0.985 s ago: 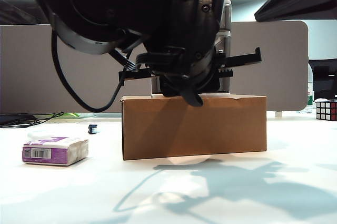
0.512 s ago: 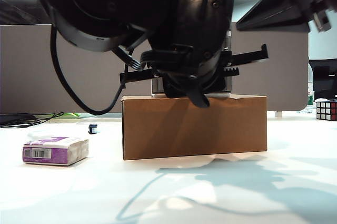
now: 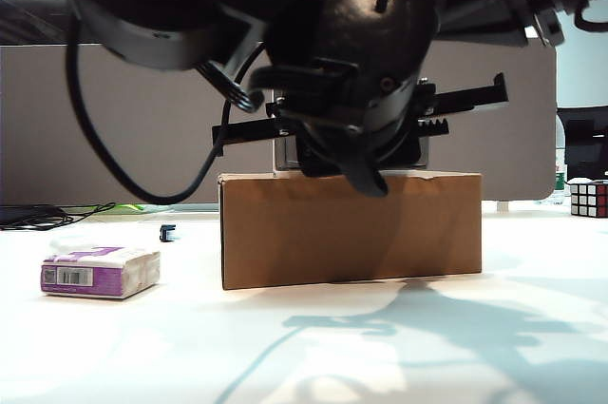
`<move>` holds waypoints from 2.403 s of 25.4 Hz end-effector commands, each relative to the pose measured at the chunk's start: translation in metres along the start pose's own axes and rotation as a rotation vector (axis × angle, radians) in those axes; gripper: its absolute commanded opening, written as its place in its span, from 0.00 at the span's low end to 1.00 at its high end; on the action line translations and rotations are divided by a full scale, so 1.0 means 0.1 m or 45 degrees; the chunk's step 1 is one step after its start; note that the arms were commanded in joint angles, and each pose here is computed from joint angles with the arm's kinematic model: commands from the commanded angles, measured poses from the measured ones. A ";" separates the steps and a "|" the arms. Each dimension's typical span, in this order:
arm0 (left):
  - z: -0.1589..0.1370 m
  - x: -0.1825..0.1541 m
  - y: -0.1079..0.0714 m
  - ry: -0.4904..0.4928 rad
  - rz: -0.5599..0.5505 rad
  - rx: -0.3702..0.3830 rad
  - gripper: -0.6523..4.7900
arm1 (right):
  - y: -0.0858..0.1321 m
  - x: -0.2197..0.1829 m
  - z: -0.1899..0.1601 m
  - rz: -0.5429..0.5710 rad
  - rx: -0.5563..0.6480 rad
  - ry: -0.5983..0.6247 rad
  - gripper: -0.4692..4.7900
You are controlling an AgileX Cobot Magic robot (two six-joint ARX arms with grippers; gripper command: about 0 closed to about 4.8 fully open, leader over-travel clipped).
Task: Open the third layer of the drawer on the table, pick up a pack of napkins on the table and put it in, and finally close the drawer.
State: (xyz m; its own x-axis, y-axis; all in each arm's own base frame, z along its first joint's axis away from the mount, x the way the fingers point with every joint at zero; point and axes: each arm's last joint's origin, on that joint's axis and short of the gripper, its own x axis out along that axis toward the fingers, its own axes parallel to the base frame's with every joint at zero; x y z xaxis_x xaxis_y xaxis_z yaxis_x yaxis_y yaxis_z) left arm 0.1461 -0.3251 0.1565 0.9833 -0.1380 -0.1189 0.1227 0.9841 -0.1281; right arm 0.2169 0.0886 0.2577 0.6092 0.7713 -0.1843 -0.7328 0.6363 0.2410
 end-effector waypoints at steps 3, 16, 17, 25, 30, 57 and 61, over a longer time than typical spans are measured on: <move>0.00 -0.15 0.02 0.011 -0.027 -0.045 0.11 | 0.00 0.02 0.08 0.016 -0.015 -0.028 0.08; -0.06 -0.50 -0.04 0.127 -0.112 -0.118 0.11 | 0.00 0.02 0.10 0.019 -0.025 -0.043 0.08; -0.07 -0.52 -0.04 0.136 -0.114 -0.113 0.11 | 0.00 0.02 0.10 0.018 -0.025 -0.043 0.08; -0.13 -0.75 -0.10 0.169 -0.175 -0.075 0.11 | 0.00 0.02 0.10 0.019 -0.025 -0.044 0.08; -0.09 -0.80 -0.10 0.169 -0.189 -0.076 0.11 | 0.00 0.03 0.10 0.023 -0.025 -0.043 0.08; -0.04 -1.01 -0.09 0.159 -0.192 0.014 0.38 | 0.00 0.03 0.10 0.025 -0.028 -0.047 0.08; -0.01 -1.06 -0.06 0.181 -0.208 0.067 0.50 | 0.00 0.03 0.10 0.025 -0.030 -0.050 0.08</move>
State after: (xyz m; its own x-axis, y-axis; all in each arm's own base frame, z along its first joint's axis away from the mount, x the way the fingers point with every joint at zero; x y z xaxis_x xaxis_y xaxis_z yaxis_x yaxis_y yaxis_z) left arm 0.0436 -0.3181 0.1642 0.9217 -0.3046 -0.2404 0.2852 0.9519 -0.1123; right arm 0.2211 0.0902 0.2634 0.6063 0.7785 -0.1623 -0.7440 0.6274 0.2298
